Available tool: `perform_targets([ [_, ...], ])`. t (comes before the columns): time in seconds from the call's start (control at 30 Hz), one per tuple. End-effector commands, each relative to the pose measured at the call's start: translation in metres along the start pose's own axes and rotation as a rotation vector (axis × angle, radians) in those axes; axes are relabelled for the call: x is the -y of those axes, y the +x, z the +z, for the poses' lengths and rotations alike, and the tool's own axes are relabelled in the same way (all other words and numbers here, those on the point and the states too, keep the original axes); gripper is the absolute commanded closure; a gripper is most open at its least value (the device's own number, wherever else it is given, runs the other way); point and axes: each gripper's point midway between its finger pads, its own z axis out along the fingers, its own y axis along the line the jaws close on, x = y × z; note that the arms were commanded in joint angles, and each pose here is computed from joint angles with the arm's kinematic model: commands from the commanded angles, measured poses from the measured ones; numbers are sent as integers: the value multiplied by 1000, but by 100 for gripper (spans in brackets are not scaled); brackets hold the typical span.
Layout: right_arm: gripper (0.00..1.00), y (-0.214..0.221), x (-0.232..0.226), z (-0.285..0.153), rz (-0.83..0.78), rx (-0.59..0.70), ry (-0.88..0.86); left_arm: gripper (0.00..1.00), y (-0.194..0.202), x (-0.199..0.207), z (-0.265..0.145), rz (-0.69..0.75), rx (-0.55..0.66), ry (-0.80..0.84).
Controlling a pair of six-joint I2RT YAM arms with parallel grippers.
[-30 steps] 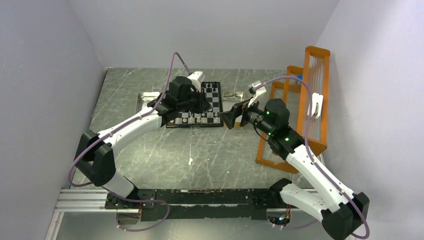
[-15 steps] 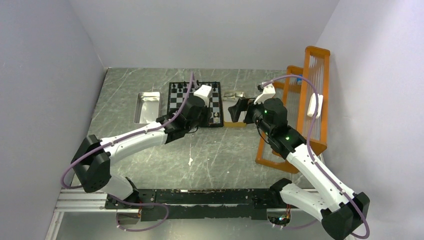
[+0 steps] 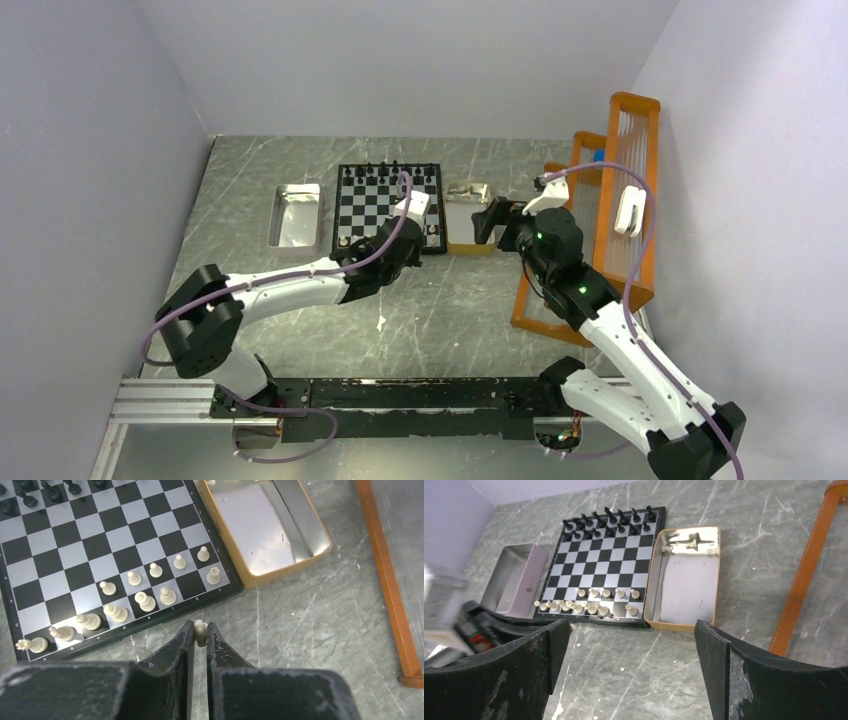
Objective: Set up the chess pieces on the board
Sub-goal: Place the chess piece on the chessboard.
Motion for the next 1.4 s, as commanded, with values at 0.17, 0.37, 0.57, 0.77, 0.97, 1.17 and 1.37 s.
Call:
perform_targets([
  [0.17,0,0,-5,-13,22,33,-58,94,-1,6,31,-8,33,-60],
  [0.37,0,-9,4,-17,5,32,7,94,4,14,39,-20,18,-39],
  [0.57,0,-22,-8,-32,16,84,-72,94,17,17,57,-40,-12,-33],
  [0.77,0,-30,-11,-37,42,112,-86,94,22,16,76,-42,-18,-54],
  [0.97,0,-39,-17,-41,51,130,-115,94,24,12,91,-37,-29,-85],
  [1.17,0,-42,-20,-40,43,145,-130,93,26,-1,97,-62,-15,-91],
  [1.37,0,-40,-19,-34,29,151,-125,94,33,-4,107,-60,-33,-85],
])
